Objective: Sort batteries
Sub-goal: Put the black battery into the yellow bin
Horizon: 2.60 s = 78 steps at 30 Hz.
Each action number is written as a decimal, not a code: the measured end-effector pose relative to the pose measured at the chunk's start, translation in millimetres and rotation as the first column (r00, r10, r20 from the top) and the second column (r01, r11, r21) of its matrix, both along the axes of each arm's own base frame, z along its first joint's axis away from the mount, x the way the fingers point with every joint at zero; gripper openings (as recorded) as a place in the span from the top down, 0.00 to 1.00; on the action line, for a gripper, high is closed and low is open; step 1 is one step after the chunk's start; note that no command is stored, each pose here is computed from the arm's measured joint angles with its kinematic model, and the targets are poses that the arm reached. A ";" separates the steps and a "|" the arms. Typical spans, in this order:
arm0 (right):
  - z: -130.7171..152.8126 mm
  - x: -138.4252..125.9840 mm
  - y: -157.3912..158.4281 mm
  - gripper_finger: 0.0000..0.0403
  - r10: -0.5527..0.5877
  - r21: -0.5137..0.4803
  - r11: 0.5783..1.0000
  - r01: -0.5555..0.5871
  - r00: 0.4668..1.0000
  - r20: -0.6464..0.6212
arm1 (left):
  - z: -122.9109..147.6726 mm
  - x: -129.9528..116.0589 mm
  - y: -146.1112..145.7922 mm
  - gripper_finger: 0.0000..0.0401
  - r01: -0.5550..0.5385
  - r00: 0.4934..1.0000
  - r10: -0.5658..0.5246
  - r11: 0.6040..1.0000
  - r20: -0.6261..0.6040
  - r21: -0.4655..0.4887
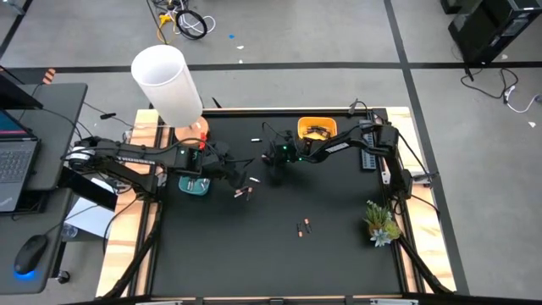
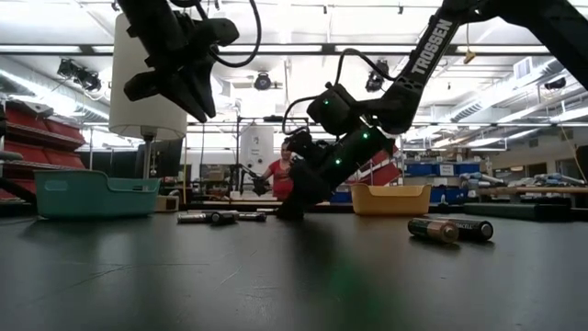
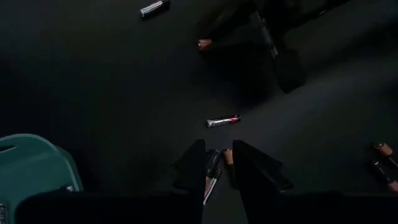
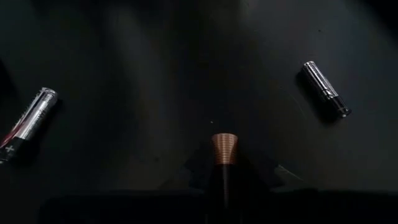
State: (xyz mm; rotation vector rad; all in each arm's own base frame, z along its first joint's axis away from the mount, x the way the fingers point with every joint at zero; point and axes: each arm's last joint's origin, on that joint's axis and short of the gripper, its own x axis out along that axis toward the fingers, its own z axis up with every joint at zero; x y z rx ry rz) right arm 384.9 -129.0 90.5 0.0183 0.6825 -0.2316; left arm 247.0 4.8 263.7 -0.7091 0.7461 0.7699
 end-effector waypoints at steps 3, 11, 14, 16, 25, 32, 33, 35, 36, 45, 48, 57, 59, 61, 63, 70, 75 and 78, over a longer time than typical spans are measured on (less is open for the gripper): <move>0.7 -0.9 -0.2 0.88 -0.002 0.007 1.000 0.002 1.000 -0.008 | -0.2 -0.2 -0.1 0.77 0.001 1.000 -0.001 1.000 -0.002 -0.004; 18.4 -12.1 -3.9 0.88 0.010 0.020 1.000 -0.009 0.998 -0.059 | -0.2 0.1 -0.4 0.77 0.007 1.000 -0.007 1.000 0.001 -0.020; 38.1 -17.4 -7.6 0.88 0.008 0.000 1.000 -0.008 0.999 -0.045 | 0.5 0.9 0.6 0.77 -0.003 1.000 0.003 1.000 0.012 -0.008; 53.5 -22.3 -10.2 0.88 0.006 -0.013 1.000 -0.007 0.999 -0.038 | 2.0 2.8 1.3 0.77 -0.016 0.999 0.016 1.000 0.039 0.012; 115.6 -62.9 -35.2 0.84 -0.127 -0.061 0.990 0.125 0.991 -0.032 | 15.2 14.2 6.9 0.77 -0.172 0.964 0.130 0.971 0.233 0.168; 128.7 -104.1 -67.7 0.83 -0.301 -0.069 0.953 0.294 0.945 -0.126 | 19.5 16.5 8.8 0.77 -0.235 0.942 0.169 0.949 0.290 0.209; 126.8 -109.0 -72.2 0.83 -0.319 -0.060 0.948 0.314 0.936 -0.147 | 19.5 16.5 8.7 0.77 -0.234 0.942 0.169 0.950 0.291 0.207; 123.3 -116.7 -80.5 0.82 -0.358 -0.040 0.933 0.357 0.918 -0.172 | 19.6 16.7 8.7 0.77 -0.234 0.941 0.168 0.950 0.293 0.205; 122.2 -120.5 -84.1 0.81 -0.377 -0.030 0.925 0.378 0.908 -0.182 | 19.9 17.0 8.4 0.77 -0.233 0.940 0.167 0.951 0.297 0.204; 114.8 -132.5 -92.1 0.70 -0.416 0.030 0.903 0.430 0.888 -0.198 | 20.7 17.8 7.8 0.77 -0.232 0.937 0.164 0.952 0.309 0.198; 115.4 -131.1 -91.2 0.68 -0.410 0.033 0.905 0.423 0.892 -0.189 | 20.6 17.7 7.8 0.77 -0.231 0.938 0.164 0.952 0.307 0.199; 123.0 -108.3 -74.3 0.68 -0.297 0.189 0.936 0.298 0.954 -0.035 | 20.6 17.5 8.5 0.77 -0.225 0.943 0.154 0.947 0.294 0.228; 124.1 -102.9 -68.5 0.69 -0.257 0.171 0.951 0.257 0.966 -0.020 | 20.6 17.5 8.5 0.77 -0.226 0.943 0.154 0.947 0.294 0.229; 123.3 -99.1 -60.9 0.69 -0.234 0.161 0.958 0.239 0.971 -0.046 | 20.7 17.5 8.5 0.77 -0.227 0.943 0.155 0.946 0.294 0.230; 121.3 -96.2 -52.9 0.70 -0.226 0.136 0.962 0.236 0.970 -0.086 | 20.6 17.4 8.6 0.77 -0.226 0.944 0.154 0.946 0.293 0.231; 124.4 -84.3 -20.6 0.73 -0.174 -0.028 0.985 0.171 0.971 -0.165 | 20.8 17.2 8.9 0.77 -0.205 0.954 0.130 0.940 0.269 0.273; 131.6 -74.3 7.9 0.78 -0.160 -0.195 0.973 0.122 0.969 -0.188 | 20.7 17.5 8.9 0.77 -0.231 0.944 0.156 0.942 0.290 0.245; 136.2 -65.9 26.3 0.81 -0.150 -0.341 0.937 0.077 0.970 -0.192 | 20.6 18.3 8.0 0.77 -0.291 0.904 0.234 0.950 0.357 0.116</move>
